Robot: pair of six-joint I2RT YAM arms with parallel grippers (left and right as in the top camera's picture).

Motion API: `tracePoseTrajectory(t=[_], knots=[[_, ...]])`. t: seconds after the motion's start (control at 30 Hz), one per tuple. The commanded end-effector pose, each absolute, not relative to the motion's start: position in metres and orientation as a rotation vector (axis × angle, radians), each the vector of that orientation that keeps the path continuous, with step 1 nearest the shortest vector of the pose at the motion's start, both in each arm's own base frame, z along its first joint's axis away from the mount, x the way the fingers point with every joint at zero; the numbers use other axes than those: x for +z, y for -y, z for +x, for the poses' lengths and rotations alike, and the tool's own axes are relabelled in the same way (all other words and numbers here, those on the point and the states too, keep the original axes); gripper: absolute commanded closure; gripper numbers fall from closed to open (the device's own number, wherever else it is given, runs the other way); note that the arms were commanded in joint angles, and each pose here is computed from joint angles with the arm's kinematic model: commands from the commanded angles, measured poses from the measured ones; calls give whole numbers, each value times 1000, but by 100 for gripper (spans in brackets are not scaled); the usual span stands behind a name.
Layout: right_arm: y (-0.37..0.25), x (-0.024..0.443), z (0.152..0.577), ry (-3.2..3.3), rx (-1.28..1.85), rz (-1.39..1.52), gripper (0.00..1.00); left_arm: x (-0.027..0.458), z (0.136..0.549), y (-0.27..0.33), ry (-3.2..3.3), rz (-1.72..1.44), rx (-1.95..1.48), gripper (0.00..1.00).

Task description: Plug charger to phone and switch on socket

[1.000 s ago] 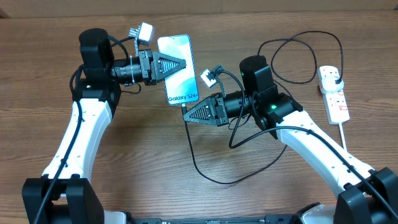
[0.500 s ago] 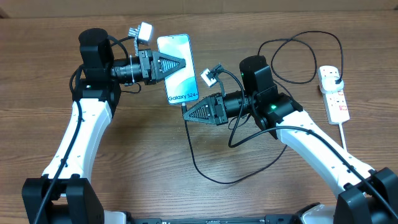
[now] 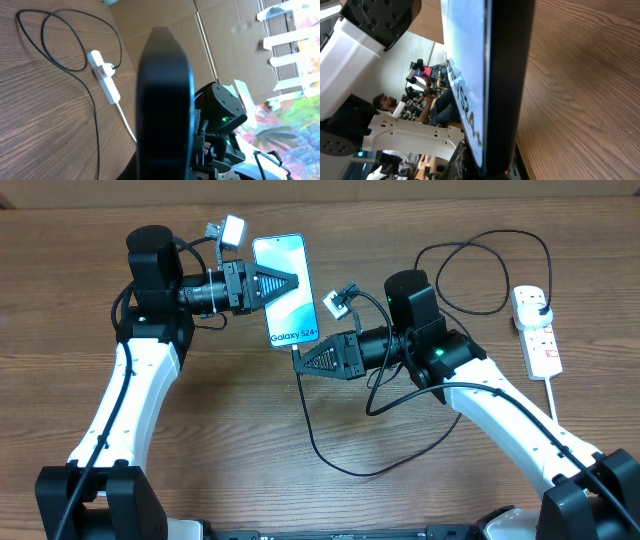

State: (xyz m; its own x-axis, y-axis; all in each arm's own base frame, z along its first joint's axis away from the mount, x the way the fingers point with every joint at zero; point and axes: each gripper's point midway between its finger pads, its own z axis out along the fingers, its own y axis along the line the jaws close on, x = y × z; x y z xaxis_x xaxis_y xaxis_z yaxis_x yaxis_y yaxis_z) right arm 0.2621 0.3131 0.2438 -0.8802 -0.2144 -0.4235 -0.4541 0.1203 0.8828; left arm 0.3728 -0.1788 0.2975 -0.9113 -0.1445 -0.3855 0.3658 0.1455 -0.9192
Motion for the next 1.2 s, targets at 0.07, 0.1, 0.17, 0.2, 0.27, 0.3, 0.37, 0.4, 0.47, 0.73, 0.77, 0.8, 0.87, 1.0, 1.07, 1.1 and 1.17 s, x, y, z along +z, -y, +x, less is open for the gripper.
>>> tracePoseTrajectory(t=[0.07, 0.1, 0.17, 0.2, 0.27, 0.3, 0.37, 0.4, 0.47, 0.73, 0.77, 0.8, 0.87, 1.0, 1.07, 1.1, 1.17], knots=[[-307, 247, 277, -2175, 1786, -620, 96, 305, 360, 184, -2019, 328, -1874, 96], [-305, 247, 278, -2175, 1784, -614, 96, 305, 360, 184, -2019, 328, -1874, 96], [-303, 247, 280, -2175, 1781, -606, 96, 305, 360, 184, -2019, 328, -1874, 96], [-303, 247, 280, -2175, 1780, -604, 96, 305, 360, 184, -2019, 328, -1874, 96], [-303, 247, 281, -2175, 1780, -604, 96, 305, 360, 184, -2019, 328, -1874, 96], [-303, 247, 280, -2175, 1780, -604, 96, 305, 360, 184, -2019, 328, -1874, 96], [-303, 247, 280, -2175, 1780, -604, 96, 305, 360, 184, -2020, 327, -1873, 96], [-303, 247, 280, -2175, 1780, -604, 96, 305, 360, 184, -2019, 328, -1873, 96], [-303, 247, 280, -2175, 1780, -604, 96, 305, 360, 184, -2019, 328, -1873, 96], [-303, 247, 280, -2175, 1780, -604, 96, 305, 360, 184, -2019, 327, -1873, 96], [-303, 247, 280, -2175, 1780, -604, 96, 305, 360, 184, -2019, 327, -1873, 96], [-303, 247, 280, -2175, 1780, -604, 96, 305, 360, 184, -2019, 327, -1873, 96], [-303, 247, 281, -2171, 1779, -605, 96, 305, 360, 184, -2019, 327, -1873, 96], [-304, 249, 287, -2169, 1760, -571, 96, 305, 360, 184, -2019, 329, -1874, 96], [-304, 251, 291, -2161, 1755, -553, 96, 305, 359, 184, -2015, 341, -1877, 96], [-305, 253, 292, -2157, 1756, -542, 96, 306, 358, 185, -2009, 355, -1877, 96], [-305, 257, 294, -2140, 1760, -537, 96, 307, 356, 185, -1999, 381, -1880, 96]])
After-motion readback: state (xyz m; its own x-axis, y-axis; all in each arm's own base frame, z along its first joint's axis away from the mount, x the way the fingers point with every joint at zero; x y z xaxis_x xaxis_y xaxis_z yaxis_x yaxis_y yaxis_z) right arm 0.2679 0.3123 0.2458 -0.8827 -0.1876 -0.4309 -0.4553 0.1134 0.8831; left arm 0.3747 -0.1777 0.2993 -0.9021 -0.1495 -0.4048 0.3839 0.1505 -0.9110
